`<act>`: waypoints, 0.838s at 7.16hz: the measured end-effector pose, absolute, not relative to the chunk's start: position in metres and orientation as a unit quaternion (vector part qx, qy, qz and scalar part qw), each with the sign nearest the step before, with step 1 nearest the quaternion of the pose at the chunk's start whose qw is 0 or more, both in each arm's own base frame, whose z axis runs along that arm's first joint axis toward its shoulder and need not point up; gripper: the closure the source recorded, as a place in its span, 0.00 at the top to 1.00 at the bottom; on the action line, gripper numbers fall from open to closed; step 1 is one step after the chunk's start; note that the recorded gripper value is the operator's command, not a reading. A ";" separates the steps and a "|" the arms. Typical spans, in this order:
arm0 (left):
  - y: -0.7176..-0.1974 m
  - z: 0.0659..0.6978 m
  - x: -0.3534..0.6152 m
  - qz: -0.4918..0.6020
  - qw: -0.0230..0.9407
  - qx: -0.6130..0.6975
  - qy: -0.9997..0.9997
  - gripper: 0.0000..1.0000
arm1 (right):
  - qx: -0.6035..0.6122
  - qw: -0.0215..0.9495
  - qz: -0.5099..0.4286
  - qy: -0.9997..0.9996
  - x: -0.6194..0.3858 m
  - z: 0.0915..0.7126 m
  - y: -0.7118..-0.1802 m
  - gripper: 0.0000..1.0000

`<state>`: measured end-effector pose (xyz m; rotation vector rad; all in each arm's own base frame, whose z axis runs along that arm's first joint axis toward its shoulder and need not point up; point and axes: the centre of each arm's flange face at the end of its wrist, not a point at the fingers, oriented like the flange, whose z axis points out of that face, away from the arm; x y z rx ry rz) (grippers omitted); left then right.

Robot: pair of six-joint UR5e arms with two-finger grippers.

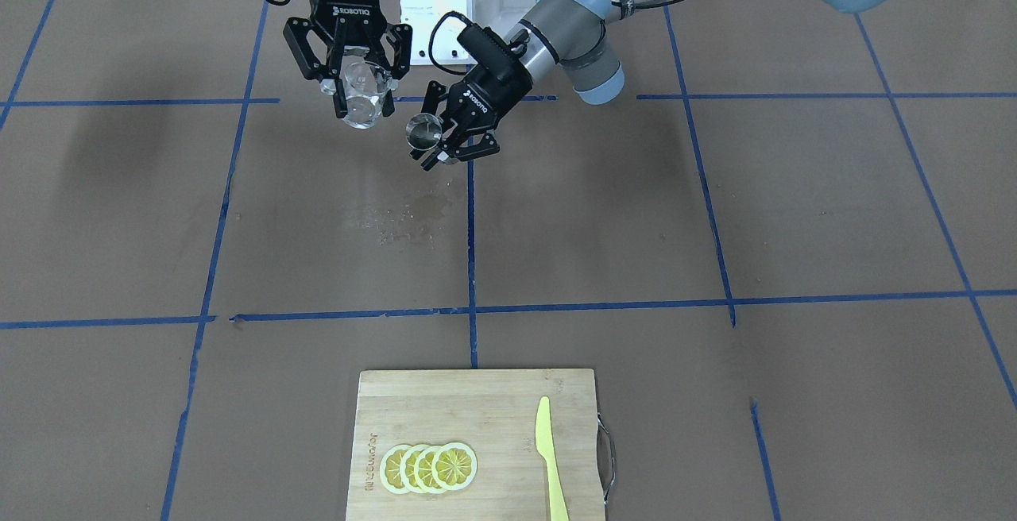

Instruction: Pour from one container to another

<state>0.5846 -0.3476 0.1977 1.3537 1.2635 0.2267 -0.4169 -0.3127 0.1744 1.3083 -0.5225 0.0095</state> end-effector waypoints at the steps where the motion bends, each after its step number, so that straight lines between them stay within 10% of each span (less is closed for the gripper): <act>1: -0.349 0.201 0.572 0.092 0.594 0.585 0.545 0.00 | 0.589 0.766 0.028 -0.258 -0.412 0.184 -0.316 0.00; 6: -0.412 0.256 0.494 0.018 0.630 0.607 0.484 0.00 | 0.493 0.812 0.096 -0.299 -0.379 0.271 -0.349 0.00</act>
